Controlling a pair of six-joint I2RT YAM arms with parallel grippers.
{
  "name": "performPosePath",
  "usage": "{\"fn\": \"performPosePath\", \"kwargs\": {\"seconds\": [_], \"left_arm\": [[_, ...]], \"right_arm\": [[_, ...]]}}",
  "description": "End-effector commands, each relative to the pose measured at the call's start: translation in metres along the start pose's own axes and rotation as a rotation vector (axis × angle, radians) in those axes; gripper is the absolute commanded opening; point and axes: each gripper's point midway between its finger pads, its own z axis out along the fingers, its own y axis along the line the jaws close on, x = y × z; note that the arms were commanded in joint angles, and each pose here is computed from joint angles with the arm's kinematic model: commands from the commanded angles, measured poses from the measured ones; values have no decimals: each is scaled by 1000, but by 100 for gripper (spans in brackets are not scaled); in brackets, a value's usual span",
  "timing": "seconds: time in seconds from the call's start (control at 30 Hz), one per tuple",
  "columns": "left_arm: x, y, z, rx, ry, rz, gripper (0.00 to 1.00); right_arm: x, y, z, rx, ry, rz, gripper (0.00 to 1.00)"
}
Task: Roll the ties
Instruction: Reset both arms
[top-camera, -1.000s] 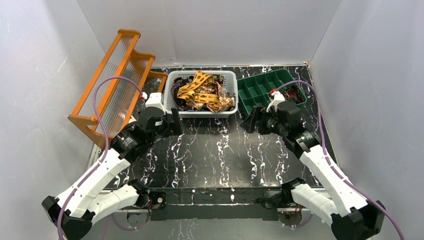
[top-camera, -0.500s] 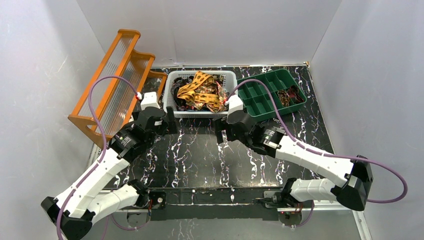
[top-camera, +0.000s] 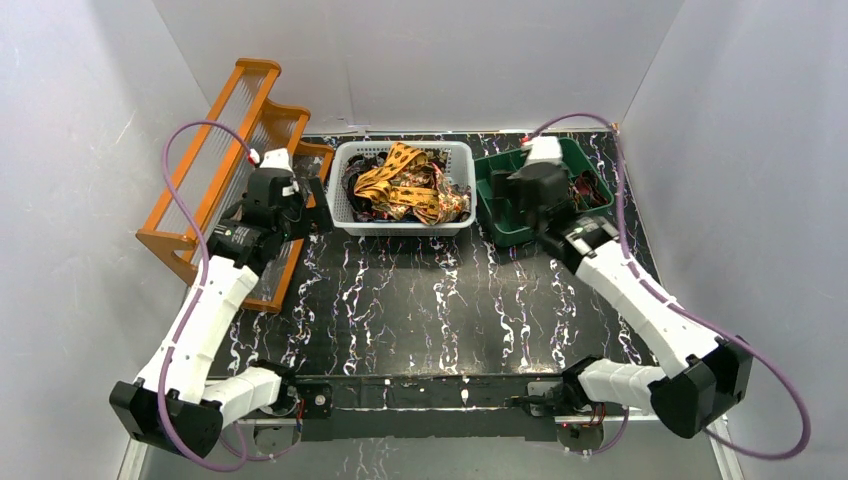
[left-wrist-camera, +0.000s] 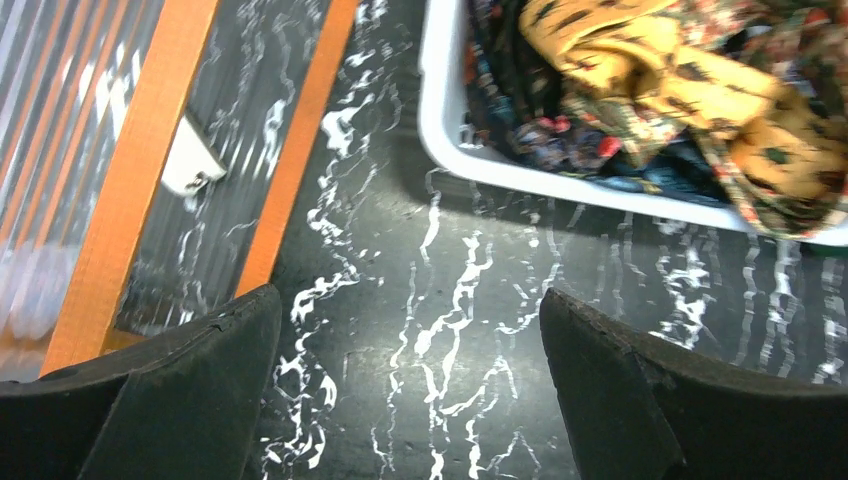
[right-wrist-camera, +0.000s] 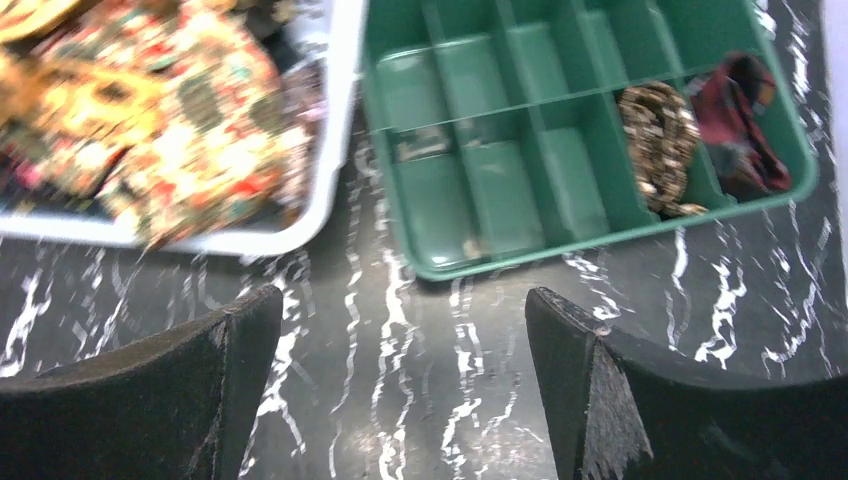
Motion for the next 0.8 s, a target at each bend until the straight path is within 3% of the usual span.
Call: {"fn": "performPosePath", "kwargs": {"seconds": [0.0, 0.13, 0.27, 0.43, 0.77], "left_arm": [[-29, -15, -30, 101, -57, 22, 98], [-28, -2, -40, 47, -75, 0, 98], [-23, 7, -42, 13, -78, -17, 98], [-21, 8, -41, -1, -70, -28, 98], [-18, 3, -44, 42, -74, -24, 98]], "right_arm": [[-21, -43, -8, -34, -1, 178, 99], [-28, -36, -23, -109, -37, 217, 99], [-14, -13, -25, -232, 17, 241, 99], [-1, -22, -19, -172, 56, 258, 99], [-4, -24, -22, -169, 17, 263, 99]]}}
